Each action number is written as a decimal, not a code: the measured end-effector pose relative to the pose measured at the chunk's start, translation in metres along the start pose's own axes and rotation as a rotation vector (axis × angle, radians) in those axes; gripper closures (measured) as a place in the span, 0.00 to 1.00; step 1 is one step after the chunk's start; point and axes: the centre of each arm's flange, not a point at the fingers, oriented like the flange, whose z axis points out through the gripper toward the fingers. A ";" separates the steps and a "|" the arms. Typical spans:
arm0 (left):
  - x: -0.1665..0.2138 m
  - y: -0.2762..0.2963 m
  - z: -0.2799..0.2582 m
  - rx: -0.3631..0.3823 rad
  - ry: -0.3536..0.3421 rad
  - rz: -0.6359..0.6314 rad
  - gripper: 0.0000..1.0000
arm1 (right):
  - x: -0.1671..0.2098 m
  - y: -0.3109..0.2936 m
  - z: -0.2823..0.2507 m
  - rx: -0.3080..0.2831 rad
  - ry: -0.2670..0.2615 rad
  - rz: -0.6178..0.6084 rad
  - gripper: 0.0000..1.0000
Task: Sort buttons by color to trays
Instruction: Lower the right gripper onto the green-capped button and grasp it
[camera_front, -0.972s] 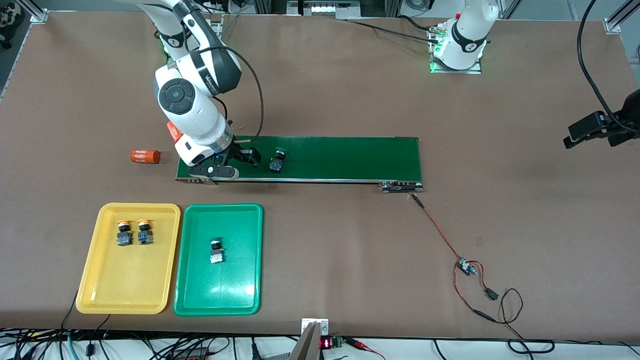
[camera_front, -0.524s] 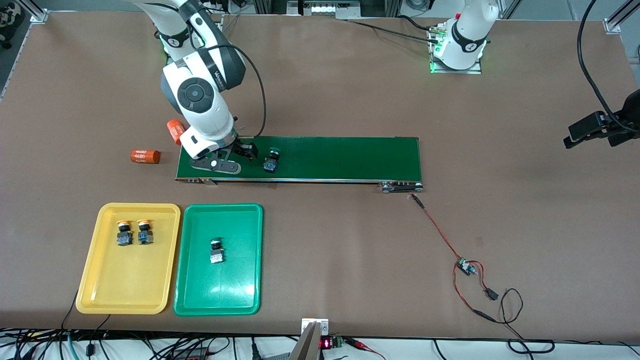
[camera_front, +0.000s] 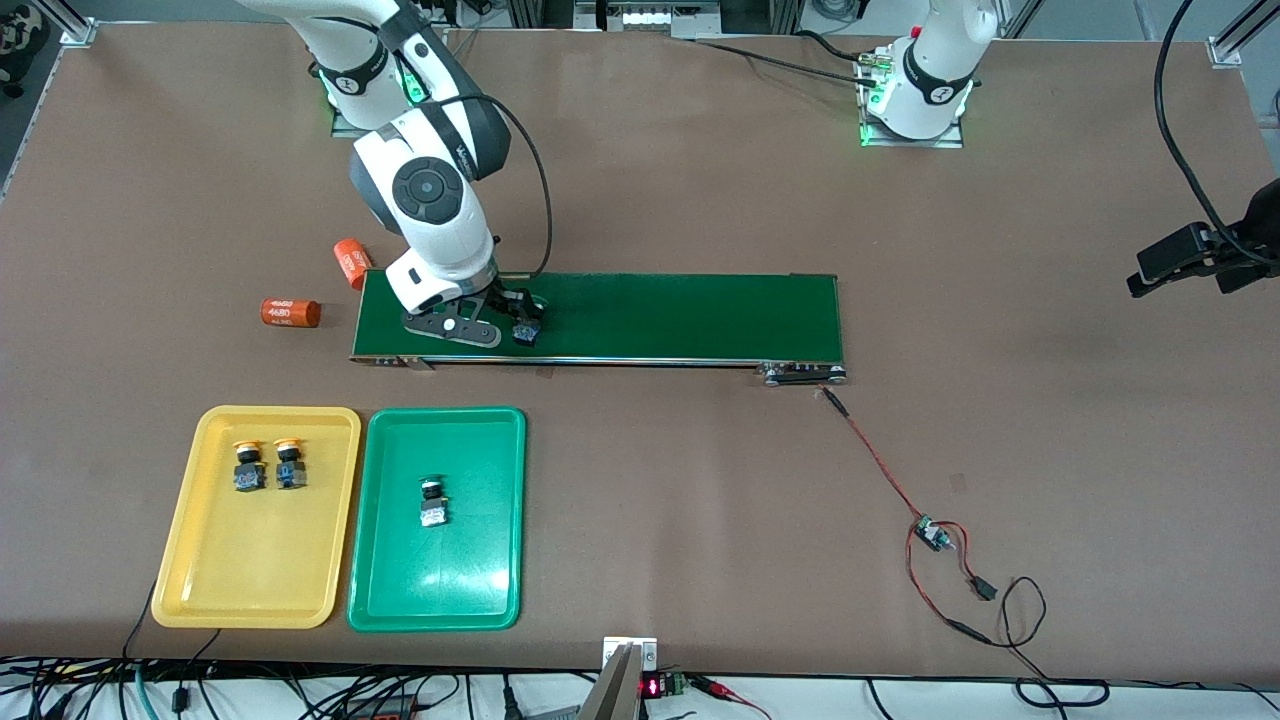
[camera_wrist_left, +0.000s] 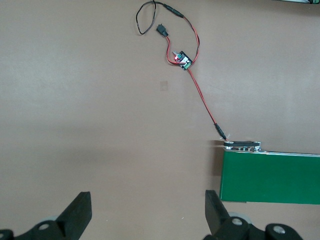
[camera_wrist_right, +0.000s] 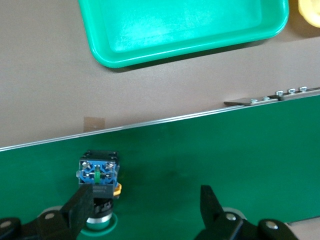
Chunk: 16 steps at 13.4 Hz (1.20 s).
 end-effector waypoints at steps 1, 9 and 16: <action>0.000 0.000 0.000 0.000 0.004 0.000 0.00 | 0.000 -0.001 0.004 -0.002 0.003 -0.004 0.05; 0.001 0.000 -0.001 0.000 0.008 0.000 0.00 | 0.002 -0.003 0.012 0.003 0.006 -0.009 0.05; 0.001 -0.004 0.000 0.000 0.006 -0.006 0.00 | 0.002 -0.002 0.034 -0.030 0.001 -0.036 0.11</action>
